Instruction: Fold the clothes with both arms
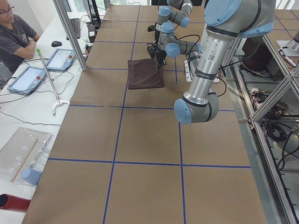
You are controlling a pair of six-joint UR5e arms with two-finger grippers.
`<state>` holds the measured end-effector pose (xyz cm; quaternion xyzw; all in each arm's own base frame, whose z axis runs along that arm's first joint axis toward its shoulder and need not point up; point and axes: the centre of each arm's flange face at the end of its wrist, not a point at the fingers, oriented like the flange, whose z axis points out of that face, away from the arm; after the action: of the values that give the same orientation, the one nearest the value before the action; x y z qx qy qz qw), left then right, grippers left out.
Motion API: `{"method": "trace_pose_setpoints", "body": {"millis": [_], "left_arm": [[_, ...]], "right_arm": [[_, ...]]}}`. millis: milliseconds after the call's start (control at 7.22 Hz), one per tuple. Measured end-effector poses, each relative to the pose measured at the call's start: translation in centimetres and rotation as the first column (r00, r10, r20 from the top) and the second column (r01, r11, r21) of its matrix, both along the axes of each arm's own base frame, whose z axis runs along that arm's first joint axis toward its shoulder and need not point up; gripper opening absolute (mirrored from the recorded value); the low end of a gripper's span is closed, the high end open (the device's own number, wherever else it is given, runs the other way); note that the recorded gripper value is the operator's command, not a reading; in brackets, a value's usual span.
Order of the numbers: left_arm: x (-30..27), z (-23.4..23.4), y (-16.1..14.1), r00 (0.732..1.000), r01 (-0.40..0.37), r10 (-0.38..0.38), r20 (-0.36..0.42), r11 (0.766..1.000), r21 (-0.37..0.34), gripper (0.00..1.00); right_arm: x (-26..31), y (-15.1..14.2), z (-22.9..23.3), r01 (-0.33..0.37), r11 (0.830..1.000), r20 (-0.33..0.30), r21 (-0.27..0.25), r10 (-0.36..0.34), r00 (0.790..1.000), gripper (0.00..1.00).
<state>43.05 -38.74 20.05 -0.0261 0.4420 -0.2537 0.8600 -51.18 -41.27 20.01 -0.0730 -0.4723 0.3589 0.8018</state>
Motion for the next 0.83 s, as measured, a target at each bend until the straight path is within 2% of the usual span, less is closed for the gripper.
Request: {"method": "trace_pose_setpoints", "body": {"millis": [277, 554, 693, 832], "left_arm": [[0.1, 0.6, -1.6, 1.0, 0.026, -0.026, 0.005, 1.0, -0.007, 0.0], [0.3, 1.1, -2.2, 0.999, 0.037, -0.037, 0.007, 0.999, -0.015, 0.0], [0.4, 1.6, -2.8, 0.999, 0.046, -0.046, 0.015, 0.999, -0.02, 0.0], [0.7, 2.8, -4.6, 0.997, 0.068, -0.068, 0.02, 0.997, -0.023, 0.99]], "right_arm": [[-2.3, -3.1, -0.6, -0.015, 1.0, -0.005, -0.006, 0.015, 1.0, 0.0], [-3.5, -4.3, -0.4, -0.017, 1.0, -0.022, -0.011, 0.017, 1.0, 0.0], [-3.6, -4.6, -0.3, -0.02, 1.0, -0.027, -0.013, 0.019, 0.999, 0.09], [-4.0, -5.9, -0.1, -0.028, 0.999, -0.044, -0.016, 0.027, 0.999, 0.99]]}}
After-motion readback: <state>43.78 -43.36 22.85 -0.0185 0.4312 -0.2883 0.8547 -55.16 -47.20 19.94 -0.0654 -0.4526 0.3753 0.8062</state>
